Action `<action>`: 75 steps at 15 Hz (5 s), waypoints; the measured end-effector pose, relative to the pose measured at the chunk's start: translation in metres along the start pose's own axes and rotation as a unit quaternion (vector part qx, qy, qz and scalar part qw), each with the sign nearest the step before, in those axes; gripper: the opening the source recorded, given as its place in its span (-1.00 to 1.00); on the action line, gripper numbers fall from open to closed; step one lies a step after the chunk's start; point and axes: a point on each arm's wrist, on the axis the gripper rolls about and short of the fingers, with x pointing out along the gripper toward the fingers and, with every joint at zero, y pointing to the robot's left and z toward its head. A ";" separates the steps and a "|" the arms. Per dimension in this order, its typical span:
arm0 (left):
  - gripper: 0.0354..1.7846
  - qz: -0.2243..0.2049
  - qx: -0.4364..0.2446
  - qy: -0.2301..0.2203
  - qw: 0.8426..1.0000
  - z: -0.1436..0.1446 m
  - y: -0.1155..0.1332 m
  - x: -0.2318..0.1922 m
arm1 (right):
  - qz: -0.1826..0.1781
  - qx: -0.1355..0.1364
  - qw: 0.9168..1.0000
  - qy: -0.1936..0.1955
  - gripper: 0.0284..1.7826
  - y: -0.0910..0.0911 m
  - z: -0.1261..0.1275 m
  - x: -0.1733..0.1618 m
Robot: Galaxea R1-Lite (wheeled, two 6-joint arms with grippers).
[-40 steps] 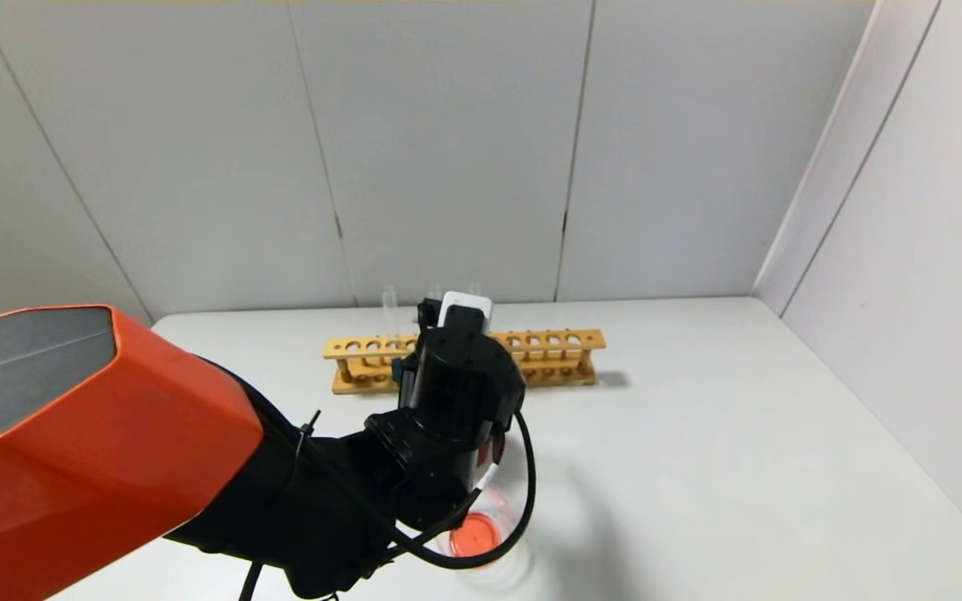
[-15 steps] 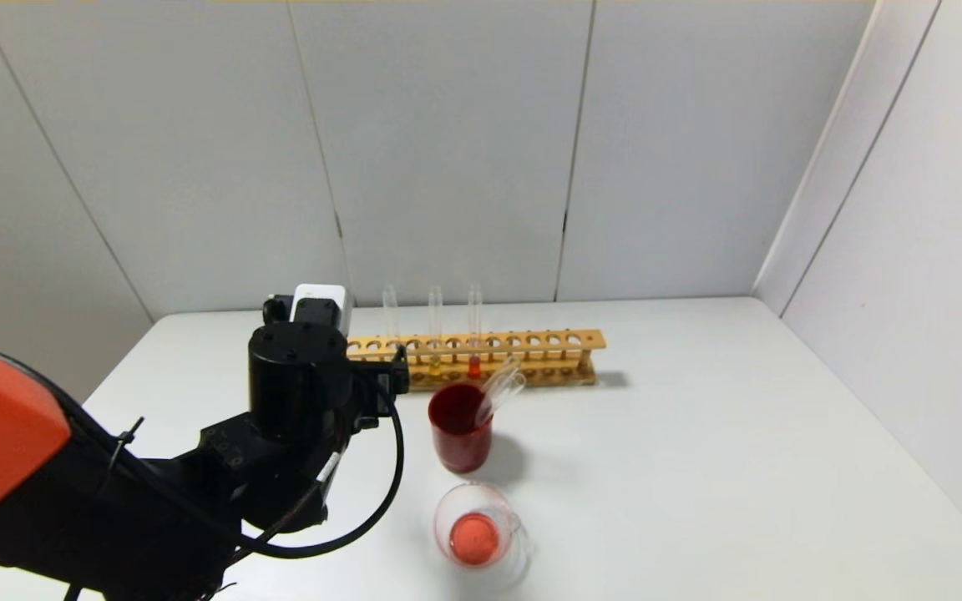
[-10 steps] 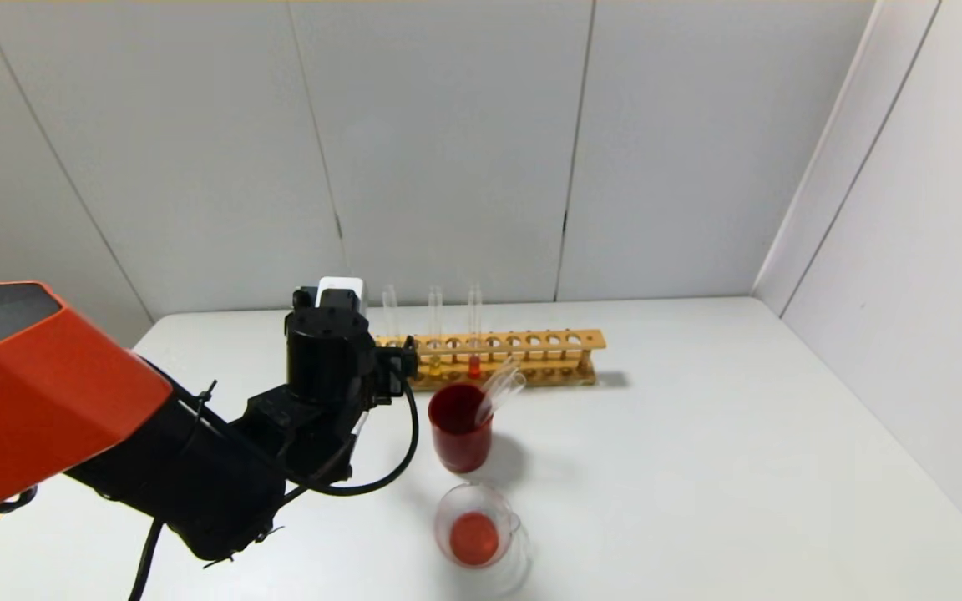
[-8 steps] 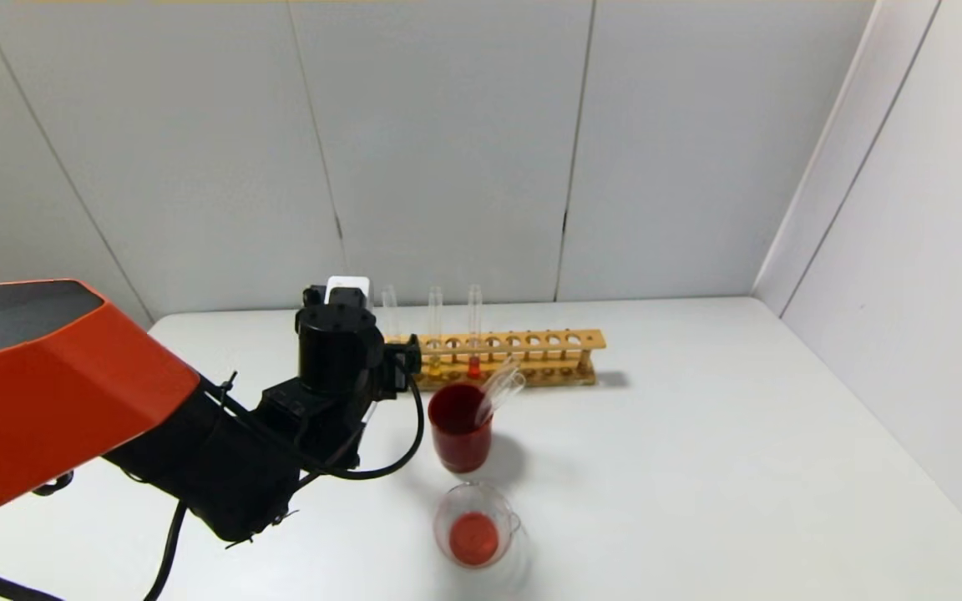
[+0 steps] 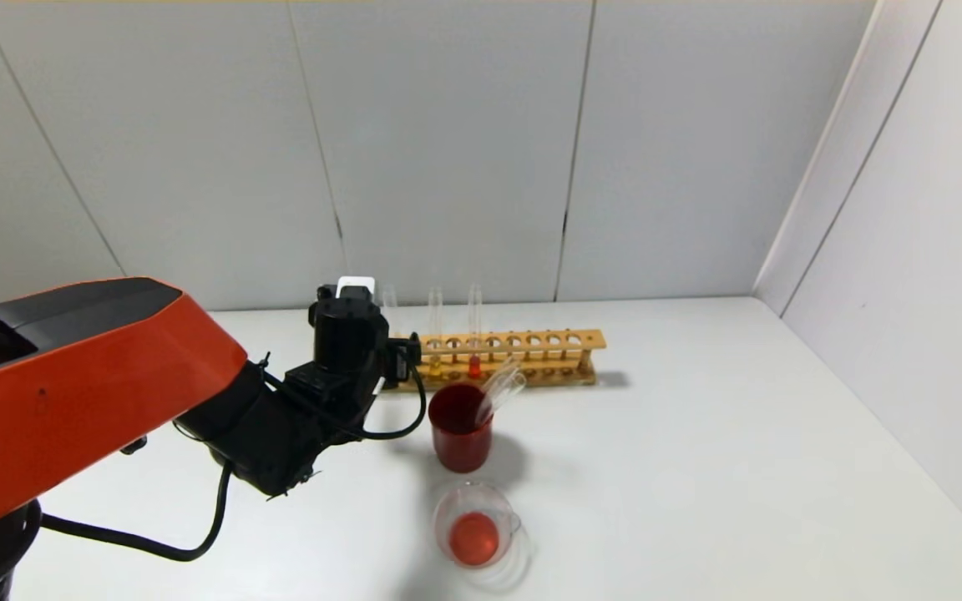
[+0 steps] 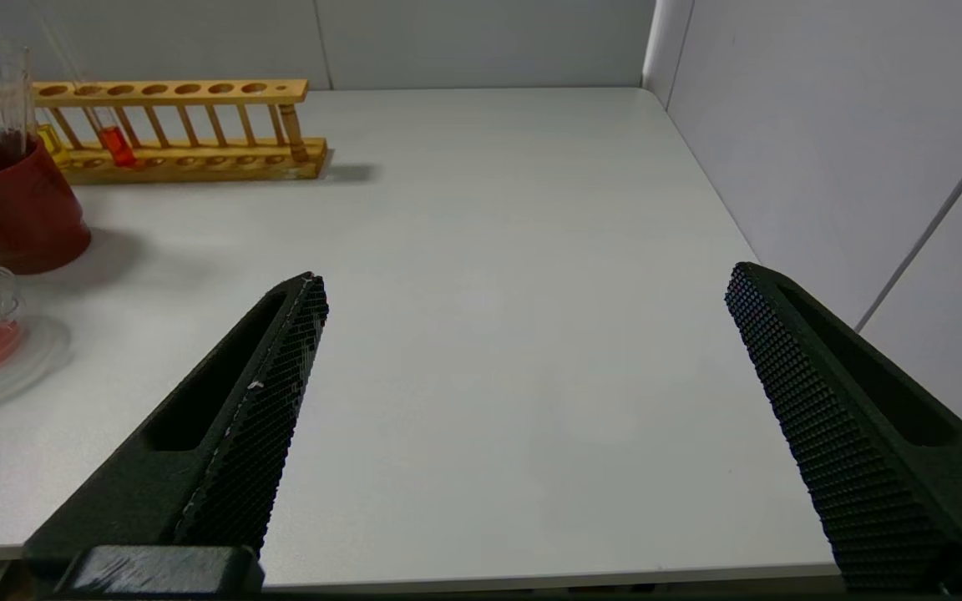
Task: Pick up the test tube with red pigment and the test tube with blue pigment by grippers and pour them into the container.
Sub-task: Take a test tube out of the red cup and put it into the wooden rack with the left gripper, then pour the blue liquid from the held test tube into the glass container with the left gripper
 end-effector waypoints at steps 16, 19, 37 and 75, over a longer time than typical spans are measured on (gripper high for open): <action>0.64 -0.006 -0.008 -0.003 1.000 0.001 -0.002 0.028 | 0.000 0.000 1.000 0.000 0.95 0.000 0.000 0.000; 0.09 -0.007 -0.007 -0.003 1.000 0.000 -0.003 0.030 | 0.000 0.000 1.000 0.000 0.95 0.000 0.000 0.000; -0.69 0.001 0.023 -0.047 0.999 0.112 -0.002 0.002 | 0.000 0.000 1.000 0.000 0.95 0.000 0.000 0.000; -0.69 -0.111 0.548 0.004 0.829 -0.039 -0.008 -0.155 | 0.000 0.000 1.000 0.000 0.95 0.000 0.000 0.000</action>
